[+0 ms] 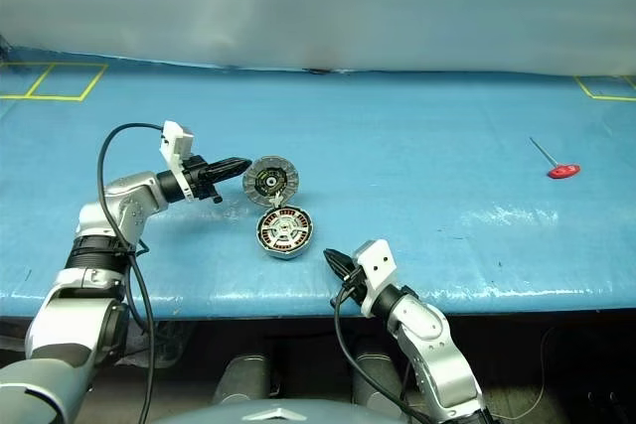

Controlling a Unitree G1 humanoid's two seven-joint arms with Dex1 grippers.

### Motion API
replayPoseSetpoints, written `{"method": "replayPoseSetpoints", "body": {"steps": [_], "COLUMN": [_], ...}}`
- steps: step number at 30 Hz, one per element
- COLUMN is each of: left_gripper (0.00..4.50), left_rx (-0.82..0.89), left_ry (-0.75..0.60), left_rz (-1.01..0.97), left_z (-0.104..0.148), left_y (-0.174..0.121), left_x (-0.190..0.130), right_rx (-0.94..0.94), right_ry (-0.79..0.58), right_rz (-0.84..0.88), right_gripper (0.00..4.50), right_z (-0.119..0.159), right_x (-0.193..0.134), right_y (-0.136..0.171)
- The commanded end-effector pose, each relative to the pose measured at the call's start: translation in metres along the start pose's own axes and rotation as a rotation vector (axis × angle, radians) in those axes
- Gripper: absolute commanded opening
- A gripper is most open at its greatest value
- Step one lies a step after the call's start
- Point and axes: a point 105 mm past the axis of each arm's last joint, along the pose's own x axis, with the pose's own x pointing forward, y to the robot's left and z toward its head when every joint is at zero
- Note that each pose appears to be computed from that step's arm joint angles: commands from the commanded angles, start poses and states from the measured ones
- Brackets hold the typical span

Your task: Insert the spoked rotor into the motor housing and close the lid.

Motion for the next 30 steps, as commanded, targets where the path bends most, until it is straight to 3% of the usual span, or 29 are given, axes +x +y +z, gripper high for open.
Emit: {"method": "replayPoseSetpoints", "body": {"steps": [1, 9, 30], "left_gripper": [0.03, 0.03, 0.03], "left_rx": [0.045, 0.086, 0.174], "left_ry": [0.036, 0.090, 0.254], "left_rz": [-0.072, -0.169, -0.397], "left_z": [0.006, 0.007, 0.002], "left_y": [-0.009, -0.020, -0.050], "left_x": [0.012, 0.026, 0.028], "right_rx": [-0.020, -0.019, -0.020], "right_ry": [-0.043, -0.059, -0.048], "right_rz": [-0.004, -0.005, -0.017], "right_gripper": [0.00, 0.00, 0.00], "right_z": [0.009, 0.013, 0.011], "right_x": [0.004, 0.007, 0.011], "right_y": [0.001, 0.002, 0.001]}}
